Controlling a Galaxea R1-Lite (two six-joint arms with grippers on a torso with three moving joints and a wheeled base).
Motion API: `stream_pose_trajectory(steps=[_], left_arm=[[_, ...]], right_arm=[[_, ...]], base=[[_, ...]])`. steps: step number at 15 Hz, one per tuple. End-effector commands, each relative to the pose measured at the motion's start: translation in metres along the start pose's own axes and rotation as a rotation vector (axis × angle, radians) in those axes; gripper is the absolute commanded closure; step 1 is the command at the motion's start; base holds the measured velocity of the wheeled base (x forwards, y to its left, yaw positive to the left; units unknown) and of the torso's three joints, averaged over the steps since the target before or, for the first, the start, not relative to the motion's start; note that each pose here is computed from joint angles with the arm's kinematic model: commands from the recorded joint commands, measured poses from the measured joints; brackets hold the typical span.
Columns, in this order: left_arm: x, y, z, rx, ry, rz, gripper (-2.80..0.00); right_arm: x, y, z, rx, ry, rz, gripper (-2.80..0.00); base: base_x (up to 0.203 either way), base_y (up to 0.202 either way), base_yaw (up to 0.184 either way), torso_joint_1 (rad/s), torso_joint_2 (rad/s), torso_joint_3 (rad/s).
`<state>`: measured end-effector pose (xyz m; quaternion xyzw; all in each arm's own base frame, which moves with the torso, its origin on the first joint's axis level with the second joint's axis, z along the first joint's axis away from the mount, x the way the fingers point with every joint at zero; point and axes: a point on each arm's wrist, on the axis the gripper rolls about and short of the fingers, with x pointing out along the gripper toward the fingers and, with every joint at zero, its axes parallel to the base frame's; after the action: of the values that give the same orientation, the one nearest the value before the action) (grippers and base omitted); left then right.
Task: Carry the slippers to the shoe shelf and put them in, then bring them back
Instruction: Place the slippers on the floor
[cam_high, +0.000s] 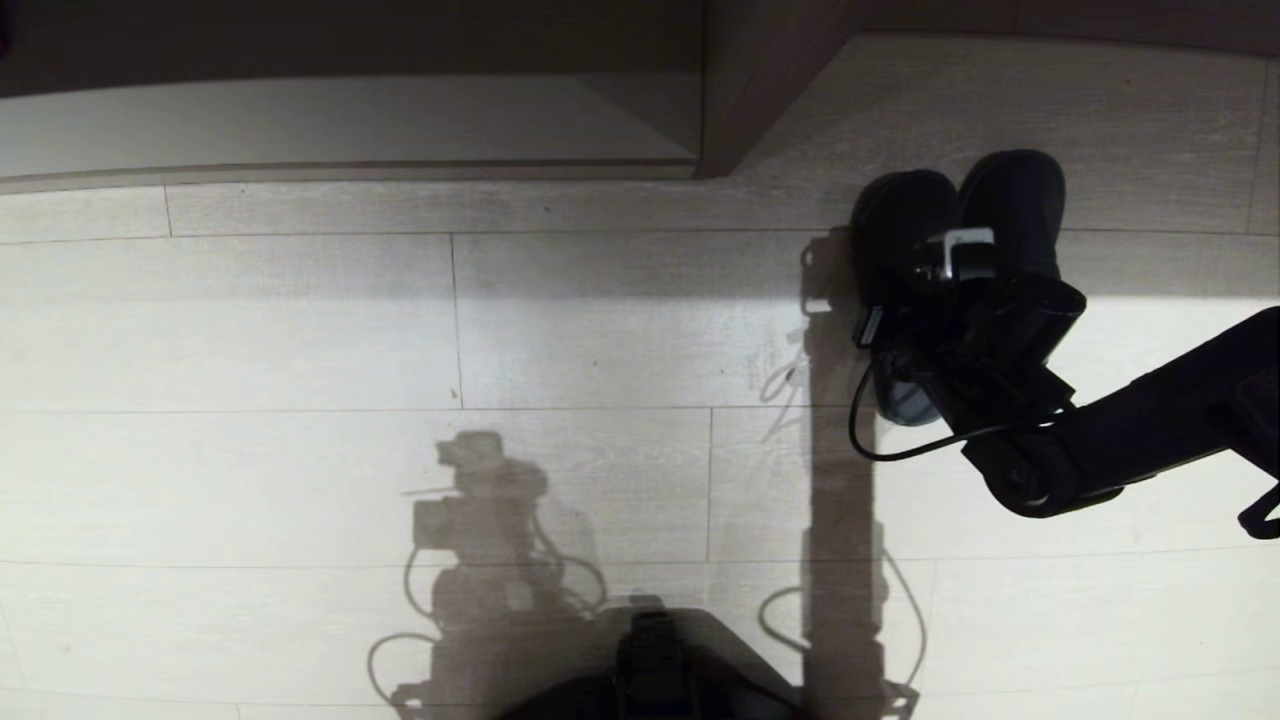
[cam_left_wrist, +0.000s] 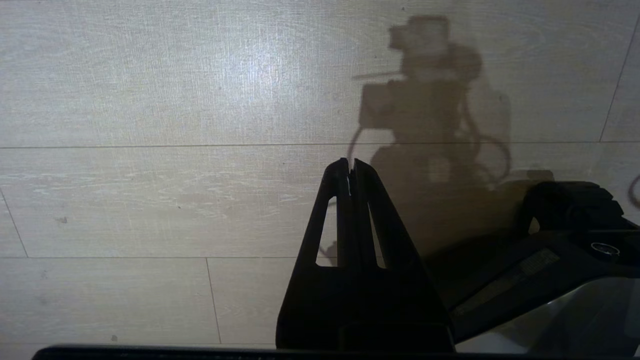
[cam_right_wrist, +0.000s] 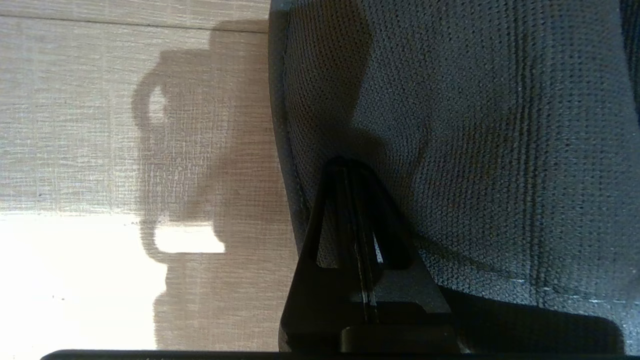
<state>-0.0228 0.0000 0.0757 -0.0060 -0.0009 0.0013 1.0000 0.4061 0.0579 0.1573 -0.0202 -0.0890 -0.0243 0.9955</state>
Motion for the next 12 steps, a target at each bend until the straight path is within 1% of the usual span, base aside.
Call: stream_pose_trajectory(steps=[1,4,7,12], left_arm=[[0.0,0.0,0.0,0.0,0.0,0.001,0.0],[0.0,0.0,0.0,0.0,0.0,0.001,0.0],[0.0,0.0,0.0,0.0,0.0,0.001,0.0],[0.0,0.0,0.0,0.0,0.0,0.001,0.0]], right_arm=[[0.0,0.0,0.003,0.003,-0.015,0.007,0.0],[-0.002,0.002,0.007,0.008,-0.027,0.019,0.0],[-0.016,0.005,0.026,0.023,-0.048,0.082,0.0],[-0.038,0.012,0.058,0.039,-0.103,0.118,0.0]], base=[[0.0,0.0,0.0,0.0,0.0,0.0],[0.0,0.0,0.0,0.0,0.0,0.0],[0.0,0.0,0.0,0.0,0.0,0.0],[0.0,0.0,0.0,0.0,0.0,0.0]])
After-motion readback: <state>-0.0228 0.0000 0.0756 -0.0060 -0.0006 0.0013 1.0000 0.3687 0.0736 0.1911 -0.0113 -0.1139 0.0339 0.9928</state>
